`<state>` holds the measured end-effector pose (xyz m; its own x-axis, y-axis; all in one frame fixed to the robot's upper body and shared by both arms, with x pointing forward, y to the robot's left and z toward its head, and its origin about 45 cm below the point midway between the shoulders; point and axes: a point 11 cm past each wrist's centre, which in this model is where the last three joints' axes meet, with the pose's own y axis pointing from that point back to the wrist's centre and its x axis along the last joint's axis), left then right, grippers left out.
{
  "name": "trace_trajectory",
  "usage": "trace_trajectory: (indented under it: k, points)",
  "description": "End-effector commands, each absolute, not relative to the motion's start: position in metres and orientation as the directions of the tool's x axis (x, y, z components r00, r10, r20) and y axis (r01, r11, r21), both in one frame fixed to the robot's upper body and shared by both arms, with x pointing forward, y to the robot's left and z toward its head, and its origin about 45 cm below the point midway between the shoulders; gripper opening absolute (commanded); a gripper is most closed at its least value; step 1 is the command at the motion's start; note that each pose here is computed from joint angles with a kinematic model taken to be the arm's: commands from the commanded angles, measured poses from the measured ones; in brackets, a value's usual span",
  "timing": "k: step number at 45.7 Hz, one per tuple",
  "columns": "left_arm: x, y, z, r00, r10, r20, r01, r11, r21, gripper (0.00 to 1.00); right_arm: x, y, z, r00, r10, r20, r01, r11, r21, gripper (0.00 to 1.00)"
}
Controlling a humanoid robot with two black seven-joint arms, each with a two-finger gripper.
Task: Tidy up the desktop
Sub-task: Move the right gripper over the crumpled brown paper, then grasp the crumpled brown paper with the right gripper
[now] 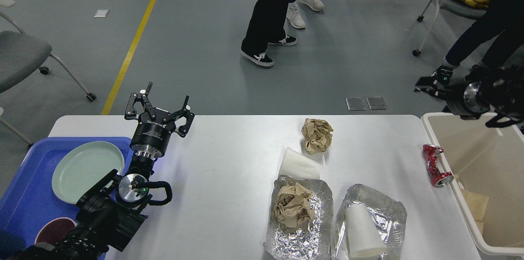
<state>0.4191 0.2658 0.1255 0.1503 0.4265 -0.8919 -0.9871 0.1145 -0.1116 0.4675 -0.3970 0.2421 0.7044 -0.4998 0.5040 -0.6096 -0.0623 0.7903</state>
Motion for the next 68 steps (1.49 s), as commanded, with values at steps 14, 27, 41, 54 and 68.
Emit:
trace_trajectory:
  k: [14, 27, 41, 54, 68]
  points:
    - [0.419, 0.266, 0.125, 0.15, 0.426, -0.892, -0.987, 0.115, -0.112, 0.96, 0.379, -0.204, 0.305, 0.965, -0.048, 0.259, -0.262, -0.263, 0.929, 1.0]
    - [0.419, 0.266, 0.125, 0.15, 0.426, -0.892, -0.987, 0.115, -0.112, 0.96, 0.329, -0.154, 0.31, 0.977, 0.108, 0.186, -0.155, -0.244, 0.957, 1.0]
    - [0.419, 0.266, 0.125, 0.15, 0.426, -0.892, -0.987, 0.115, -0.112, 0.96, 0.374, -0.184, 0.209, 0.918, -0.179, 0.353, -0.385, -0.2, 0.901, 1.0]
    - [0.419, 0.266, 0.125, 0.15, 0.426, -0.892, -0.987, 0.115, -0.112, 0.96, 0.392, -0.201, 0.127, 0.783, -0.384, 0.489, -0.567, -0.12, 0.815, 1.0]
    - [0.419, 0.266, 0.126, 0.152, 0.426, -0.892, -0.987, 0.115, -0.113, 0.96, 0.403, -0.176, 0.085, 0.669, -0.565, 0.482, -0.647, -0.125, 0.752, 1.0]
